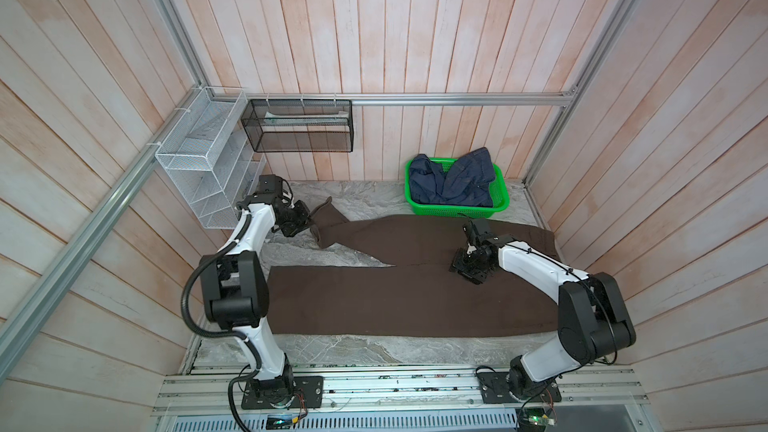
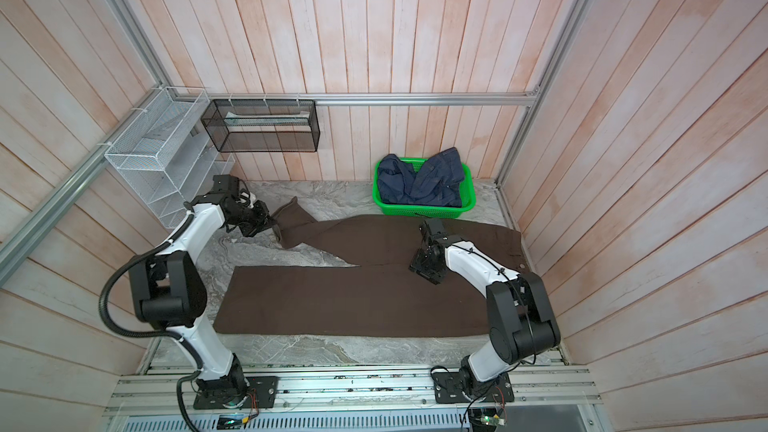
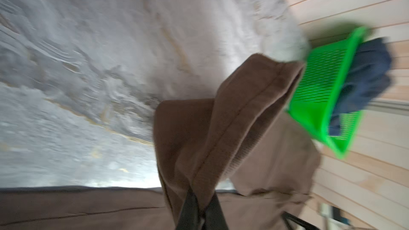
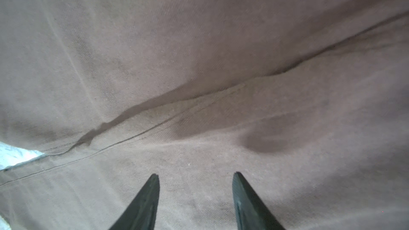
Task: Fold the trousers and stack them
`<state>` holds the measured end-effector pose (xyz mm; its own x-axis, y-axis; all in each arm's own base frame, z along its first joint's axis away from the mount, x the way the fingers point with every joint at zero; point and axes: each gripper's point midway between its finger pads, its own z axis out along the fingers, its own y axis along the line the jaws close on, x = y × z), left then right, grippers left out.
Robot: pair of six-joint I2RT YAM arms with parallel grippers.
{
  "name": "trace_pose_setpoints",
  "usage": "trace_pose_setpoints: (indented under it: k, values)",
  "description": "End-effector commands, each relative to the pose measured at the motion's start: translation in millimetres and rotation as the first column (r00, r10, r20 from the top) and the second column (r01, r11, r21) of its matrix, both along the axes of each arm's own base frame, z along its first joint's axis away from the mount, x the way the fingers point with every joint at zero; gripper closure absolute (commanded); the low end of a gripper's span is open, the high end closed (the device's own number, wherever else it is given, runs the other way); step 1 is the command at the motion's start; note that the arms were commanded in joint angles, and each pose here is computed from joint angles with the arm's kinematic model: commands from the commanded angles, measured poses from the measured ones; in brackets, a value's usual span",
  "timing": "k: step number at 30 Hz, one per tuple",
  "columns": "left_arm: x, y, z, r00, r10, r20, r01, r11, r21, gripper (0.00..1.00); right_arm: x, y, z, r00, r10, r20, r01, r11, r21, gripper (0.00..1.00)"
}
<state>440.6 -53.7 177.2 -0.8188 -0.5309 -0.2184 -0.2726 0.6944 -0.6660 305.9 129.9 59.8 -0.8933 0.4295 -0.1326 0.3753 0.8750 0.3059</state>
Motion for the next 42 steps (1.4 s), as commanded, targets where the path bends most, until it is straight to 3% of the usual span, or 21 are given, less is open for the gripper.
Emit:
trace_pose_setpoints:
  k: [1, 3, 6, 9, 10, 14, 16, 18, 21, 24, 29, 31, 33, 38, 42]
  values:
    - [-6, -37, 77, 0.979, -0.013, 0.205, 0.064, 0.967, -0.246, 1.0, 17, 15, 17, 0.996, 0.038, 0.082, -0.041, 0.999, 0.035, 0.46]
    - [-17, -46, 90, 0.975, 0.011, 0.221, 0.054, 0.956, -0.29, 1.0, 29, 28, 36, 0.98, 0.077, 0.185, -0.09, 0.994, 0.058, 0.46]
    - [-30, -63, 97, 0.974, 0.031, 0.227, 0.049, 0.939, -0.34, 1.0, 48, 59, 82, 0.887, 0.174, 0.427, -0.218, 0.974, 0.056, 0.47]
    - [-39, -88, 89, 0.979, 0.008, 0.204, 0.067, 0.931, -0.358, 1.0, 47, 105, 139, 0.641, 0.322, 0.697, -0.422, 0.906, -0.031, 0.47]
    - [-40, -95, 86, 0.98, 0.003, 0.199, 0.072, 0.928, -0.365, 1.0, 42, 119, 157, 0.534, 0.338, 0.775, -0.452, 0.889, -0.076, 0.48]
    - [-46, -123, 72, 0.985, -0.026, 0.17, 0.091, 0.919, -0.383, 1.0, 14, 158, 188, 0.2, 0.402, 0.894, -0.552, 0.8, -0.236, 0.48]
    - [-48, -133, 67, 0.986, -0.04, 0.163, 0.102, 0.916, -0.389, 1.0, -2, 175, 192, 0.075, 0.421, 0.904, -0.595, 0.747, -0.298, 0.48]
    - [-52, -143, 60, 0.987, -0.054, 0.151, 0.11, 0.914, -0.391, 1.0, -14, 190, 188, -0.001, 0.43, 0.903, -0.631, 0.7, -0.334, 0.48]
    - [-58, -160, 45, 0.989, -0.086, 0.12, 0.126, 0.918, -0.377, 1.0, -22, 208, 171, -0.017, 0.458, 0.889, -0.692, 0.636, -0.341, 0.49]
    - [-74, -185, 17, 0.986, -0.151, 0.063, 0.164, 0.918, -0.362, 0.94, -21, 205, 154, 0.025, 0.487, 0.873, -0.687, 0.643, -0.339, 0.49]
    - [-103, -218, -23, 0.961, -0.275, -0.012, 0.256, 0.911, -0.322, 0.57, -20, 165, 135, 0.106, 0.564, 0.819, -0.585, 0.701, -0.407, 0.48]
    - [-106, -218, -25, 0.955, -0.296, -0.016, 0.281, 0.919, -0.275, 0.41, -20, 146, 136, 0.133, 0.579, 0.805, -0.528, 0.729, -0.437, 0.48]
    - [-102, -212, -16, 0.954, -0.299, 0.005, 0.294, 0.932, -0.211, 0.3, -22, 130, 139, 0.15, 0.588, 0.795, -0.485, 0.744, -0.459, 0.48]
    - [-72, -194, 18, 0.941, -0.328, 0.078, 0.324, 0.944, 0.067, 0.27, -19, 97, 150, 0.208, 0.558, 0.804, -0.376, 0.804, -0.461, 0.47]
    - [-42, -185, 8, 0.908, -0.419, 0.008, 0.39, 0.852, 0.349, 0.33, -17, 78, 155, 0.237, 0.531, 0.814, -0.311, 0.835, -0.454, 0.47]
